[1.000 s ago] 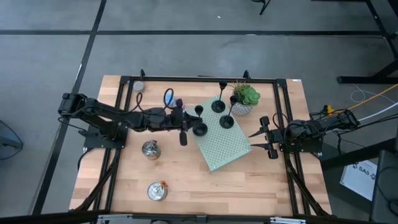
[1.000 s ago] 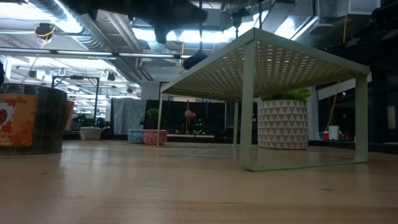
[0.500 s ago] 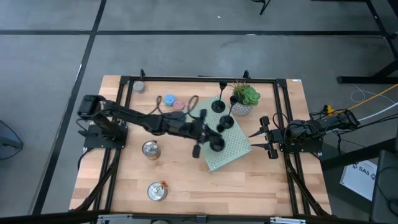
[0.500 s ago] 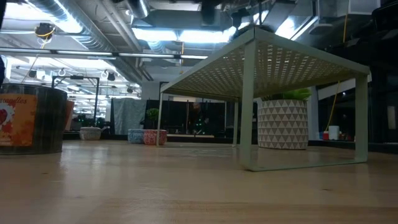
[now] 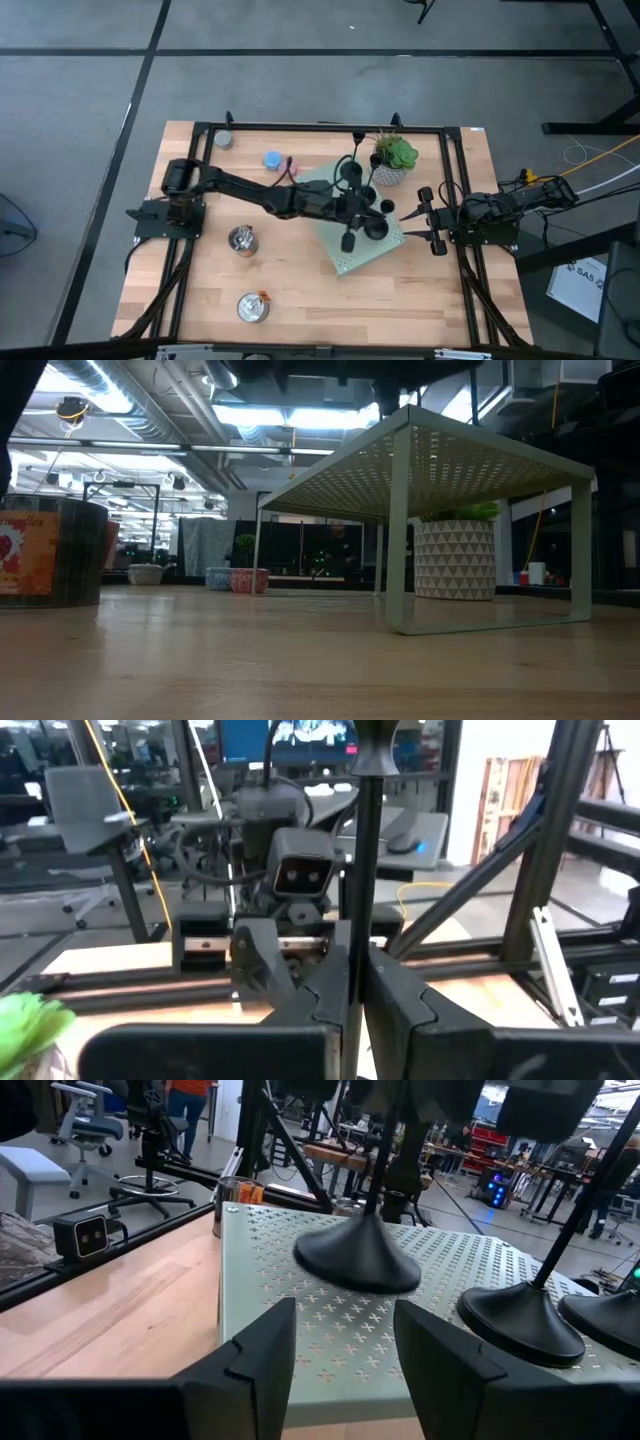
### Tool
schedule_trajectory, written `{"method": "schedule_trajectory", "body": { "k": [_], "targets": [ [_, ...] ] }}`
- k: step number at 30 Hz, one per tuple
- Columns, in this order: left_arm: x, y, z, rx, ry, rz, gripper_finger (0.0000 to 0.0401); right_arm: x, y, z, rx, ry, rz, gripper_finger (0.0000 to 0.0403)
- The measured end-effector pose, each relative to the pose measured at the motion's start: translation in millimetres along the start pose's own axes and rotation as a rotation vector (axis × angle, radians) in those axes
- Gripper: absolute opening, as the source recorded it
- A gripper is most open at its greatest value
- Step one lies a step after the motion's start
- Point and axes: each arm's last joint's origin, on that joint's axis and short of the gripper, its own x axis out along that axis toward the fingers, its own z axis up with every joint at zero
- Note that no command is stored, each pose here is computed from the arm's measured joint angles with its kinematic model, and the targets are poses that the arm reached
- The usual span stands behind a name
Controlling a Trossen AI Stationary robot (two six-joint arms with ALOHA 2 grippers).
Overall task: Pick & Place candle stick holders
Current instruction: Put the black candle holder on the shelf aligned with the other candle holders
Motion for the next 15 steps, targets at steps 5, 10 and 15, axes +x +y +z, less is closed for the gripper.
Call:
{"method": "schedule_trajectory", "body": {
  "k": [5,10,15],
  "targets": [
    [4,5,-3,-0.001,0.002,0.028,0.0014,0,0,0,0.000,0.000,0.000,0.0172],
    [4,12,-3,-0.004,0.000,0.084,0.0015,0,0,0,0.000,0.000,0.000,0.0172],
    [4,15,-3,-0.058,0.002,0.078,0.0023,0,0,0,0.000,0.000,0.000,0.0172]
  ]
}}
